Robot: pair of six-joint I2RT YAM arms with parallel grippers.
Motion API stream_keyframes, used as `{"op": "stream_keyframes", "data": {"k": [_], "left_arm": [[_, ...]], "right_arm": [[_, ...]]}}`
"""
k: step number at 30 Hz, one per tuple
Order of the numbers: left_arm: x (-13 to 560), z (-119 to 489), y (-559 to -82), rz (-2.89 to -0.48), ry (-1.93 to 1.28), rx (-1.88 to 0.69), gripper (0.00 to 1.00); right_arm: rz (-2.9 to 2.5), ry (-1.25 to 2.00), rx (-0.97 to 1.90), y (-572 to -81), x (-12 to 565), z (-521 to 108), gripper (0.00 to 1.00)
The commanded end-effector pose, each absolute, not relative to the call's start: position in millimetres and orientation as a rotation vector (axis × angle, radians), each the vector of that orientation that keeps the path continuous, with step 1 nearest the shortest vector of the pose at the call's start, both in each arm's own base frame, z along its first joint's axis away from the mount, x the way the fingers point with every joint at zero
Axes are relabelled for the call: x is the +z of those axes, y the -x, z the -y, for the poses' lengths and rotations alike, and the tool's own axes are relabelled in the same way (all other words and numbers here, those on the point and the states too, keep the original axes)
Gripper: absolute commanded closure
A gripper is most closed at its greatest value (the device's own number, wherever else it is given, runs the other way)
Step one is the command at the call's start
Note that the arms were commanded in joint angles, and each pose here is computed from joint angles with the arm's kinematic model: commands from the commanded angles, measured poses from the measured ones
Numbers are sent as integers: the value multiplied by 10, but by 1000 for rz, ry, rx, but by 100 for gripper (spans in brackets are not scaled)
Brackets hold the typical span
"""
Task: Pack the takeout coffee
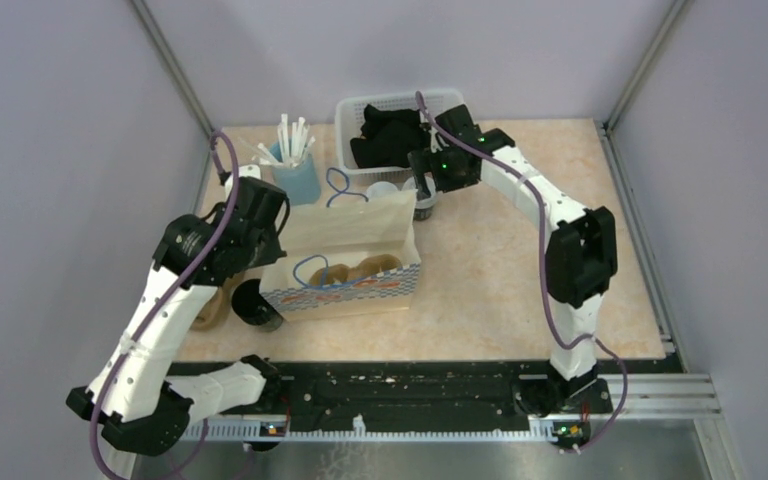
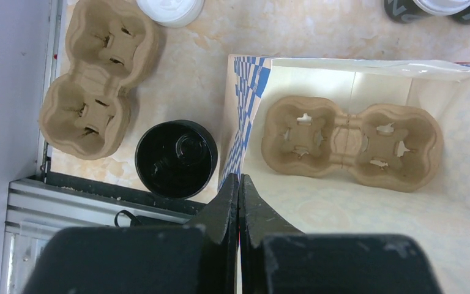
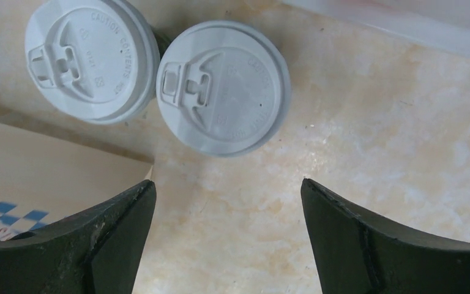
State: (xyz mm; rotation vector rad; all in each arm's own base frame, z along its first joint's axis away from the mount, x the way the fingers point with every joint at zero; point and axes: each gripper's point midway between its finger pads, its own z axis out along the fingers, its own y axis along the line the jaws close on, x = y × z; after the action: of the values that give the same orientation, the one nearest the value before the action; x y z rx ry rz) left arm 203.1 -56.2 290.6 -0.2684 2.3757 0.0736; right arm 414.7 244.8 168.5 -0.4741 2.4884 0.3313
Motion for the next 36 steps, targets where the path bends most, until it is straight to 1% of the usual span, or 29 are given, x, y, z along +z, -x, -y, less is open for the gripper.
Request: {"op": "stream_keyframes", "data": {"k": [1,3,5,7,11,14,23,31,36], "left_arm": [[2971,488,-2010,-2318,324,62,100],[2952,488,-1998,-2320,330,58,100],[2934,494,-1993,-2325,329,54,100],[2913,508,-1996,-2334,323,54,100],[2909,534,-2018,-2340,309,51,100],[2924,561,-2046,-2338,299,41,100],[2920,591,-2036,-2349,279,23,100],[2934,597,-2034,-2348,274,17,100],[2942,593,-2034,-2344,275,17,100]], "right_arm": [[-2323,542,362,-4450,2025,-2620,12],[-2325,568,323,-4499,1958,-2648,11],[-2330,605,293,-4523,1891,-2680,5],[-2315,637,275,-4532,1862,-2740,4],[-2306,706,251,-4530,1794,-2835,3],[-2304,720,198,-4563,1746,-2841,3],[-2320,756,169,-4618,1652,-2896,3],[-2339,771,183,-4634,1567,-2942,7],[-2351,774,172,-4631,1528,-2927,6]]}}
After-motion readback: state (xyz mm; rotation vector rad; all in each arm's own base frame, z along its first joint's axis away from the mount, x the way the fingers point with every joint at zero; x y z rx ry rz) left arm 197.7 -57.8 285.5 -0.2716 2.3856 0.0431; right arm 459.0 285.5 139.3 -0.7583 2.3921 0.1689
